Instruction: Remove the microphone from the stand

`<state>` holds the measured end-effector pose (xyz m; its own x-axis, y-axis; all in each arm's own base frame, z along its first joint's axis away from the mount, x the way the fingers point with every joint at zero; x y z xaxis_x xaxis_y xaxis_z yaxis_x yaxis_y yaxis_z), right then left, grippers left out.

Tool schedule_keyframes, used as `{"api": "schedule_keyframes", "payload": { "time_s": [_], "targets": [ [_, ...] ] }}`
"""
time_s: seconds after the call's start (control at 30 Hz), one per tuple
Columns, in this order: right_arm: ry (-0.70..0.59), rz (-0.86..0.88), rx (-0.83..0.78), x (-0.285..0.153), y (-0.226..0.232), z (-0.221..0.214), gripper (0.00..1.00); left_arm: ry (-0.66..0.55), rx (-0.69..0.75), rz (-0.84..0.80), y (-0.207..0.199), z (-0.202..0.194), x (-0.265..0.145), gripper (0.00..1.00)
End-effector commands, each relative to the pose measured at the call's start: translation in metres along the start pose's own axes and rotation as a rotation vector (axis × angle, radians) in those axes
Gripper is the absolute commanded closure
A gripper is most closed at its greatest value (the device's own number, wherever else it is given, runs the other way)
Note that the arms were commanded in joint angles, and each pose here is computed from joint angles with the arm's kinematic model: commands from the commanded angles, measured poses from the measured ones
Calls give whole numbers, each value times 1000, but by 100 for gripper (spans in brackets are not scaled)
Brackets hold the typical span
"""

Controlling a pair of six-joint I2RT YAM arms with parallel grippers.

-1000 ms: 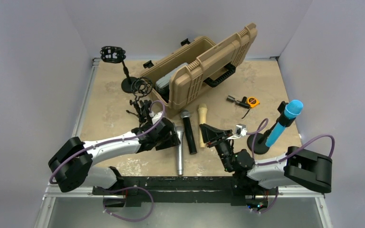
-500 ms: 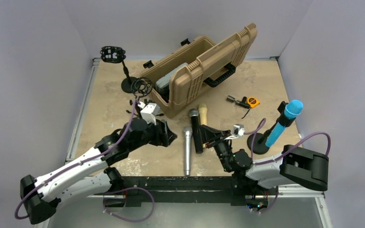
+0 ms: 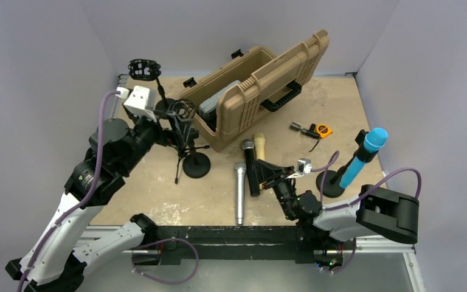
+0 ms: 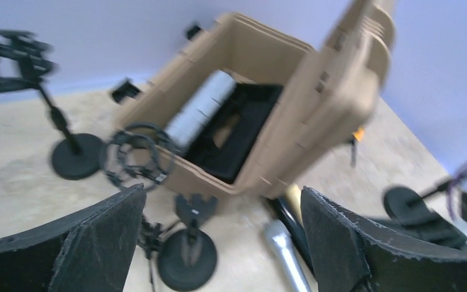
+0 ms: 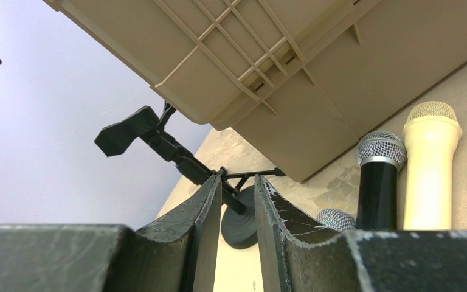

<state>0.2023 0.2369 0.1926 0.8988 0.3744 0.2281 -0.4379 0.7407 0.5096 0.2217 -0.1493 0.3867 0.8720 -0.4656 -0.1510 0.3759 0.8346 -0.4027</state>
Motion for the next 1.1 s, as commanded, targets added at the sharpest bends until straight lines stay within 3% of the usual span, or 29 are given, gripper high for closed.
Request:
{"api": "schedule_keyframes", "payload": {
  "time_s": [0.0, 0.13, 0.27, 0.43, 0.53, 0.6, 0.73, 0.8, 0.9, 1.07],
  "targets": [
    [-42, 9, 44, 8, 10, 11, 74, -147, 35, 214, 37, 44, 8, 2],
    [-40, 13, 44, 8, 11, 11, 74, -223, -116, 281, 59, 77, 20, 0],
    [-39, 17, 38, 10, 13, 10, 74, -266, -445, 298, 95, 97, 36, 0],
    [-40, 21, 39, 9, 13, 11, 74, -248, -863, 199, 141, 102, 74, 0],
    [-43, 22, 44, 8, 13, 12, 74, -249, -982, 136, 165, 108, 93, 8],
    [-44, 23, 46, 8, 13, 12, 74, -291, -935, 127, 174, 120, 95, 15],
    [-39, 27, 36, 10, 15, 9, 74, -317, -775, 200, 187, 136, 95, 16],
    [-35, 28, 29, 11, 16, 7, 74, -278, -698, 245, 192, 143, 98, 16],
    [-31, 31, 23, 13, 17, 5, 74, -173, -612, 347, 206, 137, 105, 26],
    [-29, 29, 18, 14, 18, 4, 73, -133, -383, 479, 213, 131, 112, 33]
  ]
}}
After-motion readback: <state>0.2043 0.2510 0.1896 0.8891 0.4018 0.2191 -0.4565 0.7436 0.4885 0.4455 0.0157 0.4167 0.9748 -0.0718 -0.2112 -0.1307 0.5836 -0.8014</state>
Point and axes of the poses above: each gripper's point midway between its finger pads, its own x axis out along the fingers, its own y axis along the line the jaws close on, z = x × y, the point moved 1 cm from there along -x, back along the fingers, and after that the axes turned 13 degrees about -x, right-handed, at the moved point
